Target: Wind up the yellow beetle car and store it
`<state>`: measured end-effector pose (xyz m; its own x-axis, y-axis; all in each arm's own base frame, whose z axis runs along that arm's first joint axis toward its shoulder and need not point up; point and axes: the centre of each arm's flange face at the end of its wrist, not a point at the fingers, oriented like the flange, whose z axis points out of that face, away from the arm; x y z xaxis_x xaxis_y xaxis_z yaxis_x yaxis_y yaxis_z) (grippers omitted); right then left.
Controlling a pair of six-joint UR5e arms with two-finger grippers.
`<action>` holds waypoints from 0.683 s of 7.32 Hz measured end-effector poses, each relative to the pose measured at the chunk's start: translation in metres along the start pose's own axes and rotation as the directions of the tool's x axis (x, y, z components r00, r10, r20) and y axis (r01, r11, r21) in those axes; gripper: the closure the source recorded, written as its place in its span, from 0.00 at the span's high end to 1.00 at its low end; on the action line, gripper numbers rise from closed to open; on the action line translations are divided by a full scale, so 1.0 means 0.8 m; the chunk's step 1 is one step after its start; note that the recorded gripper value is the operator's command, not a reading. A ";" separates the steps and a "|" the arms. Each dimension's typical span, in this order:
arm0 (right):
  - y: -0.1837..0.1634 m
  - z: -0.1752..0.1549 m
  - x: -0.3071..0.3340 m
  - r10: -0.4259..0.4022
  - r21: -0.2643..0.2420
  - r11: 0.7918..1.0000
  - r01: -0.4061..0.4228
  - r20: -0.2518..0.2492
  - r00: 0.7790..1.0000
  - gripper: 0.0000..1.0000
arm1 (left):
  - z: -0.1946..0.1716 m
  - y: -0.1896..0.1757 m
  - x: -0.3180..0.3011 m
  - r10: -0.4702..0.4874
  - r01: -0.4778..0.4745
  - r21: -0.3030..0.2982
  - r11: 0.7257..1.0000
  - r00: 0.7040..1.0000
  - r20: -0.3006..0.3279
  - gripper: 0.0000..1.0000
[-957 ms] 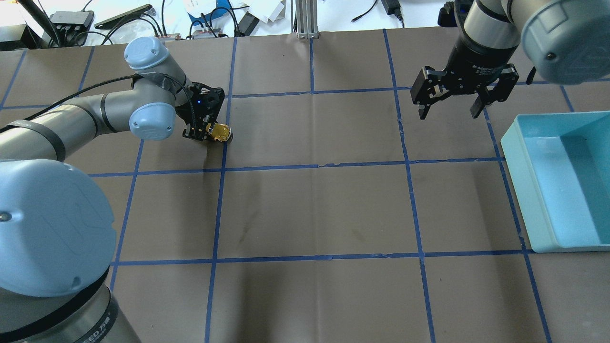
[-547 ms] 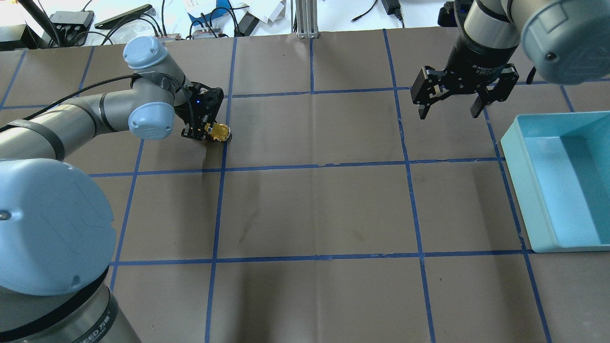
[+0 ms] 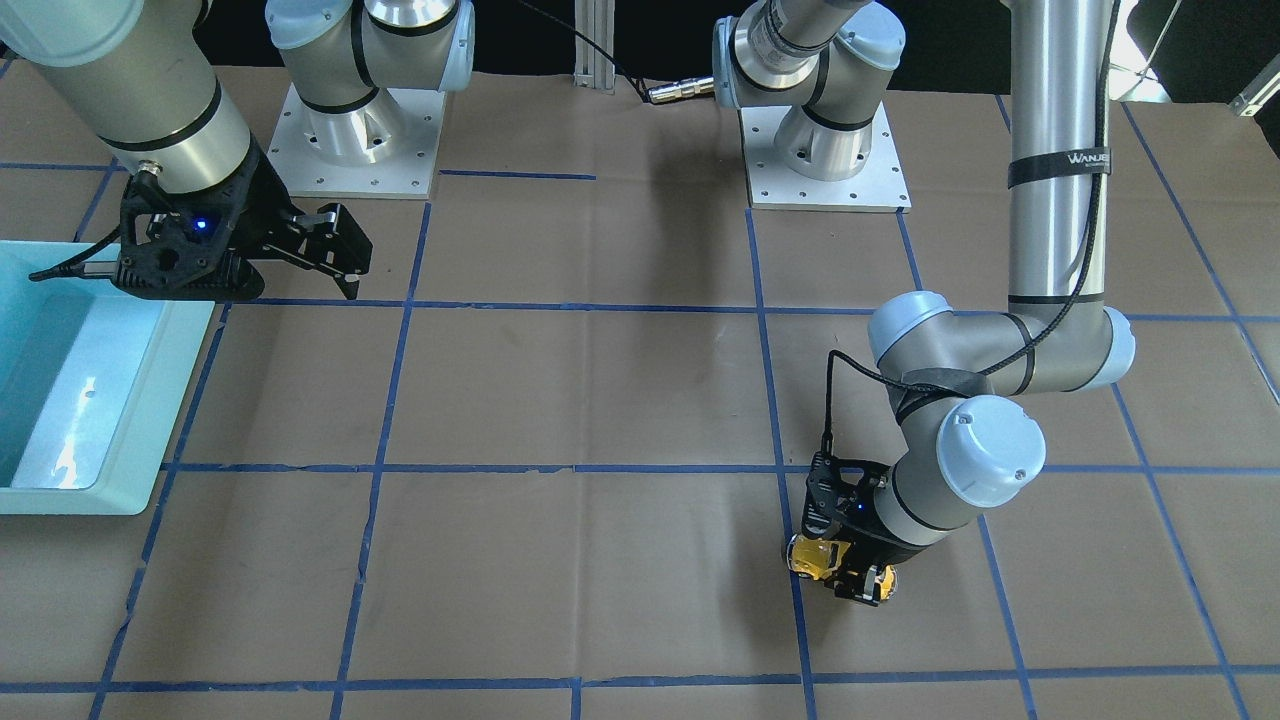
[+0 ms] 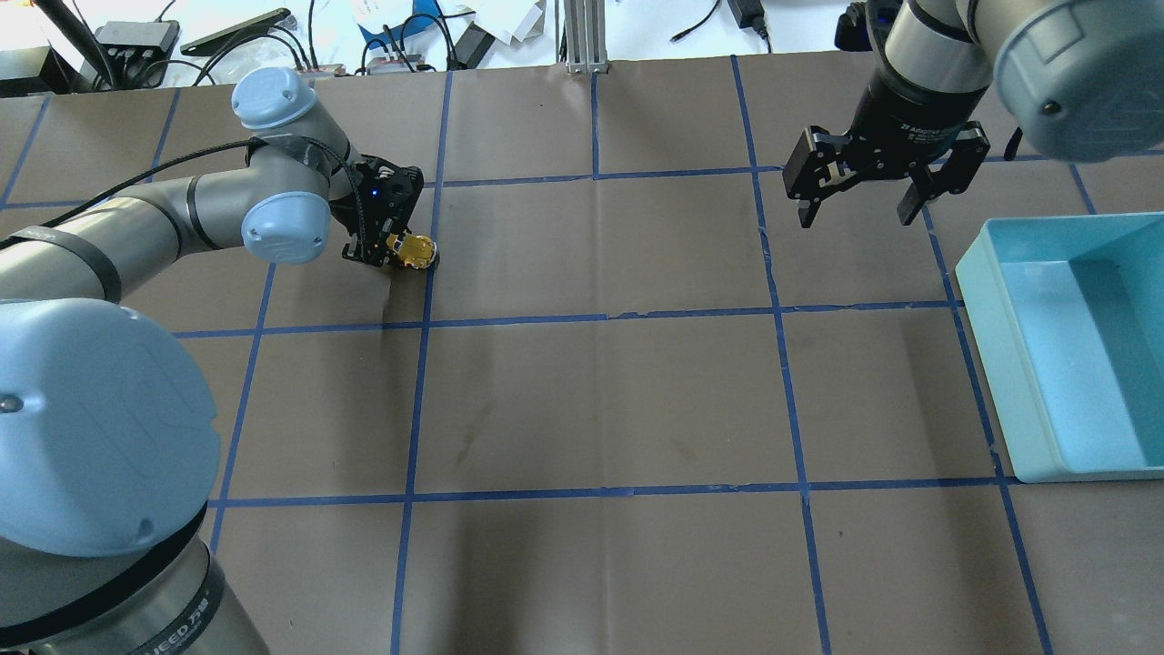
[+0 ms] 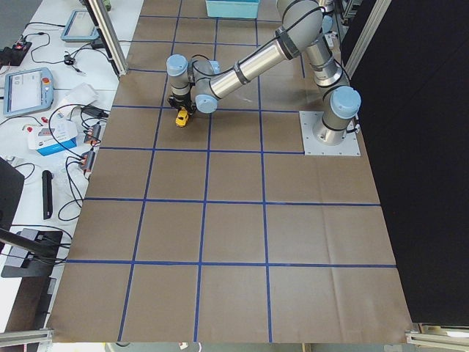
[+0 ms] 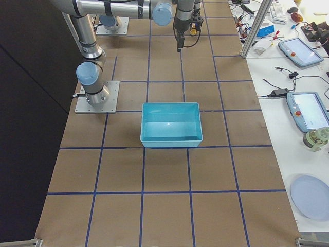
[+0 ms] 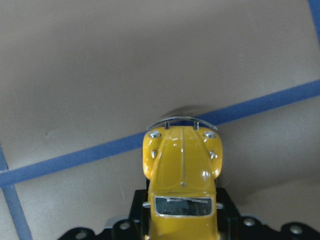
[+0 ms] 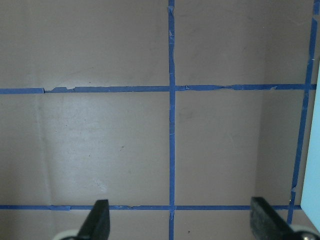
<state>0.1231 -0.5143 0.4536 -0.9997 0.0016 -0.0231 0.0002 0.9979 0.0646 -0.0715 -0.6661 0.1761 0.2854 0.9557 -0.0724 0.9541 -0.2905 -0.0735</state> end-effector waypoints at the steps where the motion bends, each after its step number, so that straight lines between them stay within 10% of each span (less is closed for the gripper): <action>1: 0.000 0.000 0.000 0.000 0.000 1.000 0.000 0.000 1.000 1.00 | 0.002 0.001 0.000 0.003 -0.003 0.001 1.000 1.000 -0.001 0.19; 5: 0.000 -0.001 0.000 0.000 0.003 1.000 0.000 0.000 1.000 1.00 | 0.001 0.010 0.000 0.014 -0.014 0.000 1.000 1.000 0.000 0.18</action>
<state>0.1231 -0.5140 0.4544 -0.9997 0.0017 -0.0230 0.0002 0.9981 0.0620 -0.0637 -0.6684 0.1745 0.2991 0.9514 -0.0737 0.9499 -0.3042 -0.0720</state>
